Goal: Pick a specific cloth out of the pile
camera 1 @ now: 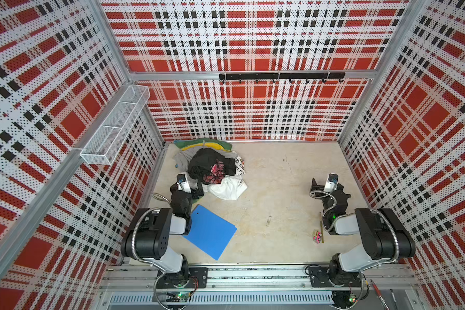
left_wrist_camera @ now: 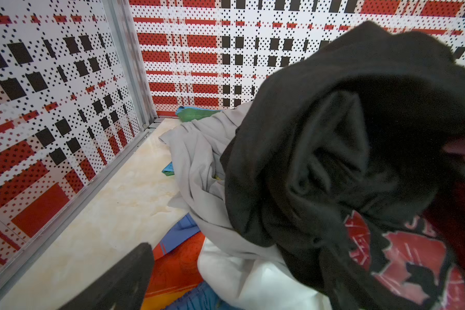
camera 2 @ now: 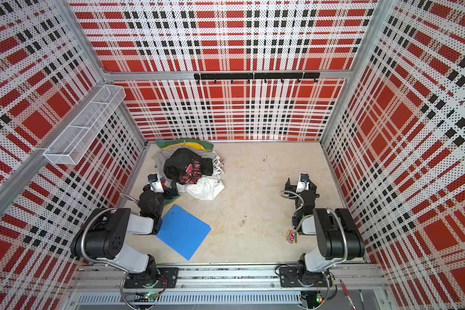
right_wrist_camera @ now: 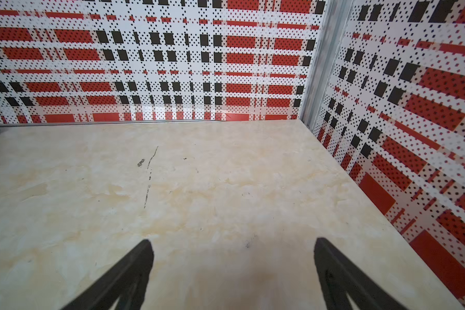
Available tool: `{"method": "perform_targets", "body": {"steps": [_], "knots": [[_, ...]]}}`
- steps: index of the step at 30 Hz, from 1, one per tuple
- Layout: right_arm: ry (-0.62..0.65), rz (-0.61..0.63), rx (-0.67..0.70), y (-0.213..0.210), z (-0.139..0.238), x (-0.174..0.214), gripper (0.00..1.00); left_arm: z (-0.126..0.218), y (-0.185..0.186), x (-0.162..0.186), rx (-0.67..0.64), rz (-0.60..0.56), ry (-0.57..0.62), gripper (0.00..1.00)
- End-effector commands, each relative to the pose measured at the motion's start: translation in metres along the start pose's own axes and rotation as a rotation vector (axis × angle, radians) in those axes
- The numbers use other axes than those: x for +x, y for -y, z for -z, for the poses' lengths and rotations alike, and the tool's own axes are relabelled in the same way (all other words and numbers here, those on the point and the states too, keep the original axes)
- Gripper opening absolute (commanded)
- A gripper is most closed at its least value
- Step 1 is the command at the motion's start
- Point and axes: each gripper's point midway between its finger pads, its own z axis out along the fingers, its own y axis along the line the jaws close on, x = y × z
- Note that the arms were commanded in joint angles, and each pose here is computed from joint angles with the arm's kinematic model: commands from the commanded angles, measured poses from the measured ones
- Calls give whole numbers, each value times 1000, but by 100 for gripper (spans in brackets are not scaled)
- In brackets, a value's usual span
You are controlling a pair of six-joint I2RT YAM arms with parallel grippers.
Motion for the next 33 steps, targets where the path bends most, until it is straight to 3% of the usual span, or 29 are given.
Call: {"method": "perform_targets", "body": {"steps": [1,33], "knots": [[49,-20,7,1,0,-12,100,-2,0,-8,-4,0,25,99],[85,-35,31,6,9,-20,100,2,7,-16,27,-19,41,99]]}}
